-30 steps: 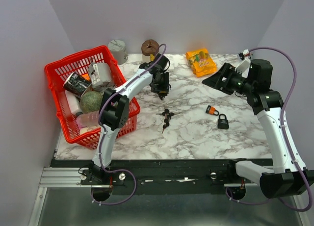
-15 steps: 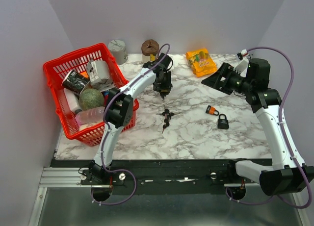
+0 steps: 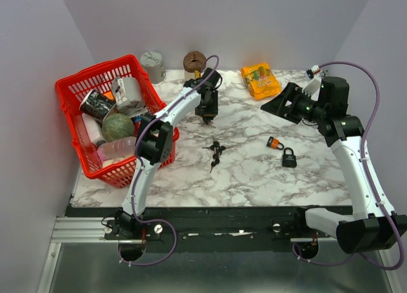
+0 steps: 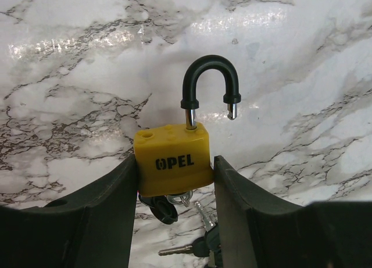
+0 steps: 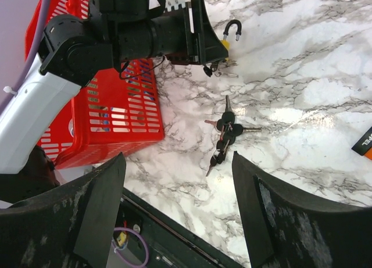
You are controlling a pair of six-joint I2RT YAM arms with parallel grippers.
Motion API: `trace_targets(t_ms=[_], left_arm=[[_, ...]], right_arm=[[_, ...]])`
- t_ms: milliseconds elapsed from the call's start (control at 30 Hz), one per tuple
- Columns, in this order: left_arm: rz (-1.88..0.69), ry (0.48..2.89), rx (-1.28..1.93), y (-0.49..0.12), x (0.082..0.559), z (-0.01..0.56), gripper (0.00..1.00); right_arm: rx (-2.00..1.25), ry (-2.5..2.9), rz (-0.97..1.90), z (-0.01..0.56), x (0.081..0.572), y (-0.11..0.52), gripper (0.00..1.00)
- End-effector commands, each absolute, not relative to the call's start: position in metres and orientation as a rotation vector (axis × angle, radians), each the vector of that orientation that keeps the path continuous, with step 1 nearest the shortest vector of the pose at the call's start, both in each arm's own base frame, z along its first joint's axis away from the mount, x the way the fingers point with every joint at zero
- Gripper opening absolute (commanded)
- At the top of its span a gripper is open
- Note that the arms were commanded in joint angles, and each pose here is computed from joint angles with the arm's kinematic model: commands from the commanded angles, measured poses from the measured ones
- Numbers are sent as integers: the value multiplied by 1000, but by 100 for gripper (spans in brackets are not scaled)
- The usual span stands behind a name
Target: Unlock with the key
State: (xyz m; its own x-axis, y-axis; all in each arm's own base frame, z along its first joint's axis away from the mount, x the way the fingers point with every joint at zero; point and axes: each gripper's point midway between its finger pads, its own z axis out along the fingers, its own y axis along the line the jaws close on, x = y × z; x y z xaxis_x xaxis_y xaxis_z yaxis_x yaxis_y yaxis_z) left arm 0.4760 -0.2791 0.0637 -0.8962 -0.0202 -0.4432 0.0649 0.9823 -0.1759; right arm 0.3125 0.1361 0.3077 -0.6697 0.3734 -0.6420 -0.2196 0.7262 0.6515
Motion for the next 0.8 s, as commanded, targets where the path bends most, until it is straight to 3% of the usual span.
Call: trace_targets(t_ms=[0, 333, 600, 767], left_arm=[[-159, 2721, -47, -241, 501, 15, 38], [-171, 2692, -31, -242, 505, 21, 74], [-195, 2632, -17, -244, 512, 42, 80], [-251, 2517, 5, -251, 522, 85, 87]], right_arm=[[117, 2121, 912, 303, 313, 132, 82], [122, 2130, 914, 299, 311, 132, 82], [122, 2123, 903, 300, 310, 131, 82], [72, 2109, 873, 300, 308, 129, 82]])
